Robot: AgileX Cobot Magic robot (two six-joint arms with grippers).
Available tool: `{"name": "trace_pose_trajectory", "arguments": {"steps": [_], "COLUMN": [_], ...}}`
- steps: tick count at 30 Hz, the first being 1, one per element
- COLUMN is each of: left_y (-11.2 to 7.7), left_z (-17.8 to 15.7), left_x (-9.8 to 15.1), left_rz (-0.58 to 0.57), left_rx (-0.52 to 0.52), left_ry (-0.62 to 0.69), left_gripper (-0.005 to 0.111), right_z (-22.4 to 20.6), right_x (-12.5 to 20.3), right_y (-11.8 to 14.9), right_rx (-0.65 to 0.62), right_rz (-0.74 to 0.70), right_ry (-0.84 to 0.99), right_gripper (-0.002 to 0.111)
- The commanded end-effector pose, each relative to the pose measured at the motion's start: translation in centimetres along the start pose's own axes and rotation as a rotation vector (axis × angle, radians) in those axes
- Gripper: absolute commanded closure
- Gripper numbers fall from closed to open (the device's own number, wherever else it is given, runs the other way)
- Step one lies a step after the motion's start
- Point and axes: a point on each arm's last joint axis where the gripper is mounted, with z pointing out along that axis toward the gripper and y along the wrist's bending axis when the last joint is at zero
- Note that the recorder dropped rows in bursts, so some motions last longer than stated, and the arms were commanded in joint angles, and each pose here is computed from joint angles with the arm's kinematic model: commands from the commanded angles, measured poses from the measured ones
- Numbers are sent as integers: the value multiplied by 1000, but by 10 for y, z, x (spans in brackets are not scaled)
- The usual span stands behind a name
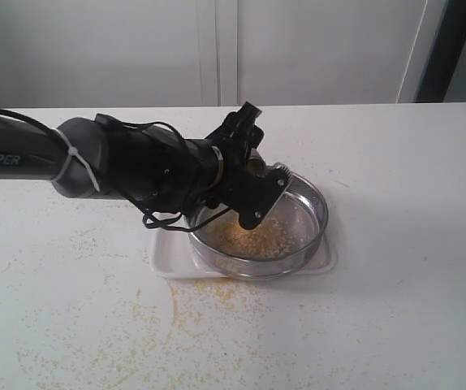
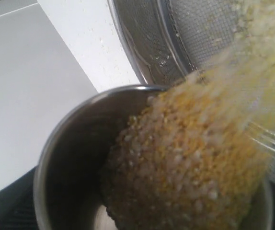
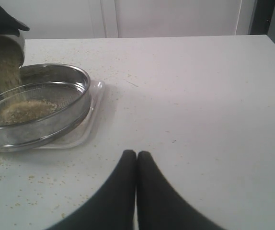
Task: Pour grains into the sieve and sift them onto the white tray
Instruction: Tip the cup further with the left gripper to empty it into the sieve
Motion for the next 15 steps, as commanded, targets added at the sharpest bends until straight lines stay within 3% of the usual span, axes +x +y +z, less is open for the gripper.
{"name": "trace_pose_trajectory", "arguments": {"steps": [1,15], "left_y": [6,10], "left_z": [-4,-12], "left_x": [1,-10], "left_rz": [20,117], "left_rx": [-20,-27], "left_ry": [23,141], "left_gripper": [107,107], "right_z": [0,0], "right_x": [1,1], "right_y": [0,0], "right_rx": [-4,-4], "right_rz": [4,4], "right_ry": [-5,-5], "right_gripper": [108,108]}}
